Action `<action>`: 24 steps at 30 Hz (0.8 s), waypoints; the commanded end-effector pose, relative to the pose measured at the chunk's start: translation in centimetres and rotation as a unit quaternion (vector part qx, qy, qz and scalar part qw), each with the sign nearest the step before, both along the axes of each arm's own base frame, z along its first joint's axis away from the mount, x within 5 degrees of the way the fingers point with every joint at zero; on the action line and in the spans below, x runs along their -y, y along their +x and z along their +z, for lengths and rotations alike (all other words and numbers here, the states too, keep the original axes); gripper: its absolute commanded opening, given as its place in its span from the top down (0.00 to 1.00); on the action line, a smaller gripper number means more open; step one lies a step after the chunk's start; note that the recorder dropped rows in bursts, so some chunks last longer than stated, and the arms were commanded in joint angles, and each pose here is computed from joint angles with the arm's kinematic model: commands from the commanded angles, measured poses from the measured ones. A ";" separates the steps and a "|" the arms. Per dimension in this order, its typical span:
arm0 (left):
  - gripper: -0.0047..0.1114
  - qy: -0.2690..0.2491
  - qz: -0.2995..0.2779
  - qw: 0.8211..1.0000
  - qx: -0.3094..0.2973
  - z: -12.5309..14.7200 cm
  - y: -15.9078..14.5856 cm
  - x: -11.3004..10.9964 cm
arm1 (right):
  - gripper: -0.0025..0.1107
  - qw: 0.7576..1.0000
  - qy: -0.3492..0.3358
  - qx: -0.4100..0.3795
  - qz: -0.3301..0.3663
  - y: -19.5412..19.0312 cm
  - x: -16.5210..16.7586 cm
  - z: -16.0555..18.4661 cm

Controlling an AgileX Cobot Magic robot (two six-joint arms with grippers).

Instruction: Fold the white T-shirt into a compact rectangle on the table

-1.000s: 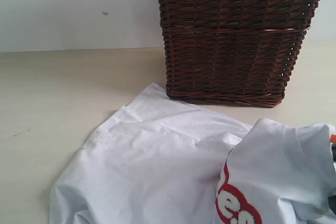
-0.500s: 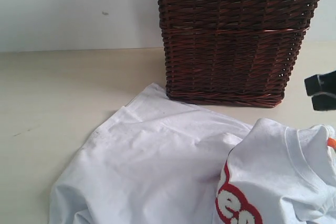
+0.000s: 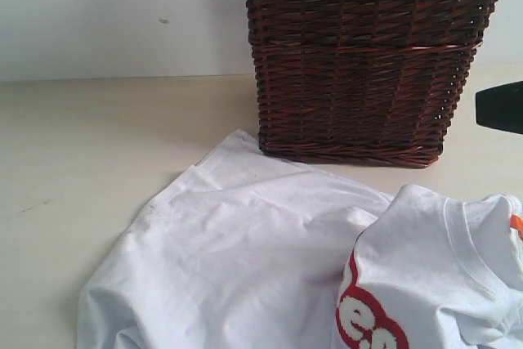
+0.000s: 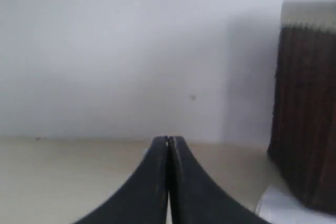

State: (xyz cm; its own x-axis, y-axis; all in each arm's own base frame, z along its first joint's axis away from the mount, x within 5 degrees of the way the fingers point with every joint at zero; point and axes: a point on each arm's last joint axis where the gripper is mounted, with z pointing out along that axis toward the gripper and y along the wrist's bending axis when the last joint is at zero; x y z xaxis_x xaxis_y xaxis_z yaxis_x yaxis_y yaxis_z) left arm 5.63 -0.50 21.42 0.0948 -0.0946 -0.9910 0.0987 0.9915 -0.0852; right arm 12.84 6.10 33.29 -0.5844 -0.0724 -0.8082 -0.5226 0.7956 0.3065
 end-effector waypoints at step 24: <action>0.96 0.154 -0.263 0.778 -0.549 -10.3 8.1 11.5 | 0.91 1.000 0.006 0.010 0.009 -0.2 -0.1 0.1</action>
State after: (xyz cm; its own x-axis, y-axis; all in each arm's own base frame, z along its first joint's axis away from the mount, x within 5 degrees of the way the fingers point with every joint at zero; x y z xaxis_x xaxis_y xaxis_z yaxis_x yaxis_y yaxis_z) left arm 13.43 -11.81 13.15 -0.7625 0.3754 -0.5269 0.5464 0.8098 -0.2138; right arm 12.71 6.23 33.45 -0.5721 -0.0727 -0.8170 -0.5400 0.7831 0.3085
